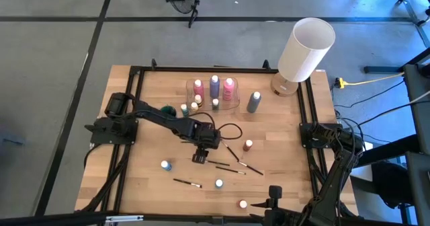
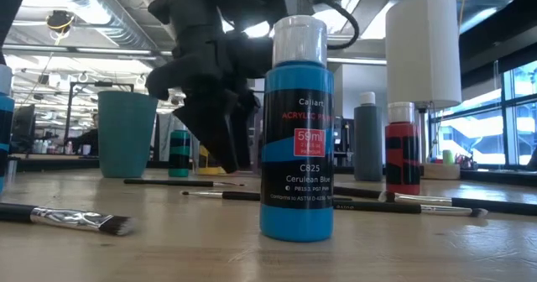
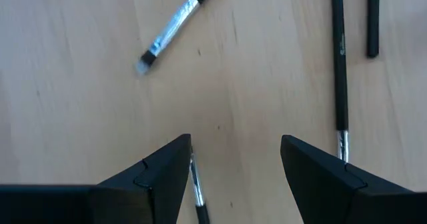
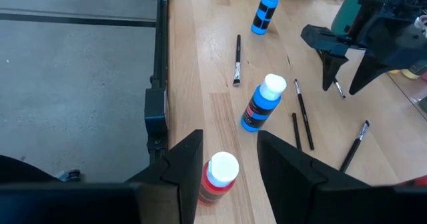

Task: Pick & Place Paint Supplies
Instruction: Put the black paint brush into the green cup

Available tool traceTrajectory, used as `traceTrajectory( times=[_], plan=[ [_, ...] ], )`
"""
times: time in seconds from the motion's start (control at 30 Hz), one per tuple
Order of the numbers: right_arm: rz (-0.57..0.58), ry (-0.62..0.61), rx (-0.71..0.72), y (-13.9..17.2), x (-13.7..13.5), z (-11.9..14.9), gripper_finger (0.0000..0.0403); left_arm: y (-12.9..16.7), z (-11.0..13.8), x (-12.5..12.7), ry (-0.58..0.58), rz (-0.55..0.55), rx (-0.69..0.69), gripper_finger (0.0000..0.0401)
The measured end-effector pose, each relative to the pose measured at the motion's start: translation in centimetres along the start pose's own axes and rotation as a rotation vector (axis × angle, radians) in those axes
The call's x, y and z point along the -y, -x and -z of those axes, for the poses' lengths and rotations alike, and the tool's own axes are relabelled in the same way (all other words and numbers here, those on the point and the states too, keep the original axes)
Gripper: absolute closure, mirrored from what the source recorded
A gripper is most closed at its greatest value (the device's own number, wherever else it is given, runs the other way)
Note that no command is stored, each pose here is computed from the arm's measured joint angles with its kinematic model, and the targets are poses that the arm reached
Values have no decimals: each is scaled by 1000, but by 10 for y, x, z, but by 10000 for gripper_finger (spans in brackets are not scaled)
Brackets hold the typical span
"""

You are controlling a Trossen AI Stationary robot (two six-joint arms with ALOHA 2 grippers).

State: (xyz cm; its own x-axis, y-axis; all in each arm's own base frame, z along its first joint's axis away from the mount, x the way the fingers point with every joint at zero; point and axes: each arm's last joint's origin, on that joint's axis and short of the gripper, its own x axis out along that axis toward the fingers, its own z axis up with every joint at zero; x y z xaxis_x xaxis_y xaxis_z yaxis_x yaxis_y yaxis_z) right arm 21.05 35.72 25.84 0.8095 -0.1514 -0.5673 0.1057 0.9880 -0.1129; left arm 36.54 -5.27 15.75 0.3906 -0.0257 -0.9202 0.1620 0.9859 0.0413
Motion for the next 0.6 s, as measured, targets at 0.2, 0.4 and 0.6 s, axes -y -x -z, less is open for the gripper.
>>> traceTrajectory(
  times=[0.2, 0.4, 0.6],
  plan=[
    [0, 4, 0, 0, 0, 0, 259, -2, 1, -4, 15, 10, 11, 173],
    [0, 7, 0, 0, 0, 0, 259, -2, 1, -5, 22, -9, 9, 173],
    [0, 7, 0, 0, 0, 0, 259, -12, 4, -6, 30, -22, -15, 173]
  ],
)
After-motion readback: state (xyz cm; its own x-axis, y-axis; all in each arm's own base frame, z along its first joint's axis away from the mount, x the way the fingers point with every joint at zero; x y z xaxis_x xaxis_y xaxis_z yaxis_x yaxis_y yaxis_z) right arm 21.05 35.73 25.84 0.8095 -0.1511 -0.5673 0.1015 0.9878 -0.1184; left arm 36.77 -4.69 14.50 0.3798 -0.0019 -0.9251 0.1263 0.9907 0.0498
